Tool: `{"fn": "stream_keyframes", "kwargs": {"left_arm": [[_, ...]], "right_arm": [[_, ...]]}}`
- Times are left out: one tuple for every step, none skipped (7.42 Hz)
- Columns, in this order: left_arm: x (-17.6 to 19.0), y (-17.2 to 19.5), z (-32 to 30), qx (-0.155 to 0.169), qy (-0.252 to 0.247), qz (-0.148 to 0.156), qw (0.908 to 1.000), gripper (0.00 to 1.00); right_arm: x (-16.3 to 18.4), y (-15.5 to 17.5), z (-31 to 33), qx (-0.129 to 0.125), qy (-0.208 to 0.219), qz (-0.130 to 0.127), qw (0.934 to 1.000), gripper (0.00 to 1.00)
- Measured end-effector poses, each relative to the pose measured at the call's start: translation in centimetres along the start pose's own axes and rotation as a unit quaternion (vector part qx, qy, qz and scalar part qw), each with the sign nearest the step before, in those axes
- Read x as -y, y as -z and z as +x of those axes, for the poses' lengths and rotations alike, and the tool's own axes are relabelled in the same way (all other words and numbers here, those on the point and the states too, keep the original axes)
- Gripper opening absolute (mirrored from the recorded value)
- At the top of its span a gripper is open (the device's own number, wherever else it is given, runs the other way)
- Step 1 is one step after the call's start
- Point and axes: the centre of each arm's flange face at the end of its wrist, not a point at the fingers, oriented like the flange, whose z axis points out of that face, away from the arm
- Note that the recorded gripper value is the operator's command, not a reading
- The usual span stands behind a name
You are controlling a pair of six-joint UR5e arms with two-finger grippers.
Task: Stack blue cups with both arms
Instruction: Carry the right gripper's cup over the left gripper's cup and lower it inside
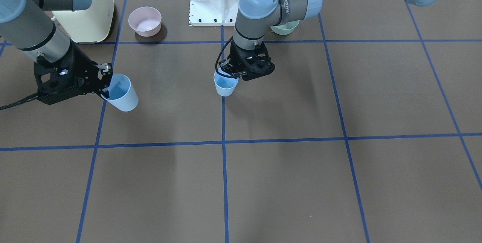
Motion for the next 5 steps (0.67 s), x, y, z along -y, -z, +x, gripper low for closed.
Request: {"fn": "stream_keyframes", "kwargs": {"left_arm": [[0.2,-0.8,0.1,0.0,-0.001,-0.001,1.0,0.11],[0.4,-1.5,0.1,-0.001,-0.004,-0.002,1.0,0.36],[0.5,-1.9,0.3,-0.003,-0.007,-0.002,1.0,0.9],[0.4,-1.8,0.3,-0.007,-0.013,-0.002,0.9999,0.99],[0.2,-1.3,0.4,-0.012,-0.021,-0.002,0.9997,0.99]], "right_arm": [[-0.6,-0.4,-2.6,0.004,-0.009,0.002,1.0,0.0],[-1.3,-1.3,-5.4,0.005,-0.012,0.004,0.9999,0.0],[-1.8,-1.9,-7.8,0.006,-0.011,0.007,0.9999,0.0],[-2.3,-2.1,-9.1,0.009,-0.01,0.009,0.9999,0.0],[-2.7,-2.2,-10.0,0.012,-0.011,0.009,0.9998,0.0]]}}
